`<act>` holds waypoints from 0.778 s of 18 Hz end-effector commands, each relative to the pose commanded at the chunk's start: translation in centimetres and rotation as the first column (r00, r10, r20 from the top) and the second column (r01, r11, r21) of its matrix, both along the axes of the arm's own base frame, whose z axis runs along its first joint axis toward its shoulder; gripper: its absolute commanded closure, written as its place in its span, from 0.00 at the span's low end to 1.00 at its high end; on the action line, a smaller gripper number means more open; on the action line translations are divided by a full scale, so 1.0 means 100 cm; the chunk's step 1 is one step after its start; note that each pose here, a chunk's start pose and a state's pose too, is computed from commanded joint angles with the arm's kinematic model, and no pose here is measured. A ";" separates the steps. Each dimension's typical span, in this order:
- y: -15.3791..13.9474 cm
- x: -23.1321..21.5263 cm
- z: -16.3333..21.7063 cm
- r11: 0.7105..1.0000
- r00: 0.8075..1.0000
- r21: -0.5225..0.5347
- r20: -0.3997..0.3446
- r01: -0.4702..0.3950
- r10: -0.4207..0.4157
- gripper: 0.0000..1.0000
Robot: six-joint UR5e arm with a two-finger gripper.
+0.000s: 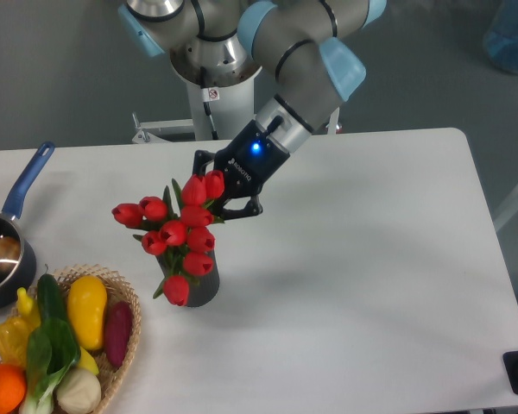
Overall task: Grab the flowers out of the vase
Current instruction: 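Close the gripper on the tulip stems, then lift the tulip bunch up out of the vase and away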
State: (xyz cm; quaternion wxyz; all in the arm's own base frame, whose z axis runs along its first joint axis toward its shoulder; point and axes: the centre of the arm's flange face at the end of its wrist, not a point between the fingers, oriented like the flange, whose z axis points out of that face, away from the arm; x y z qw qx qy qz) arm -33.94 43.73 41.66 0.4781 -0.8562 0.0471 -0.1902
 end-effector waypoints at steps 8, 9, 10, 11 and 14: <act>-0.021 -0.024 0.070 0.988 0.984 0.073 0.120 -0.139 0.129 0.99; -0.021 -0.024 0.075 0.986 0.983 0.076 0.127 -0.145 0.135 0.99; -0.024 -0.028 0.080 0.985 0.980 0.075 0.131 -0.158 0.147 0.99; -0.026 -0.031 0.086 0.983 0.978 0.076 0.132 -0.169 0.158 0.99; -0.038 -0.045 0.105 0.971 0.964 0.066 0.158 -0.228 0.216 1.00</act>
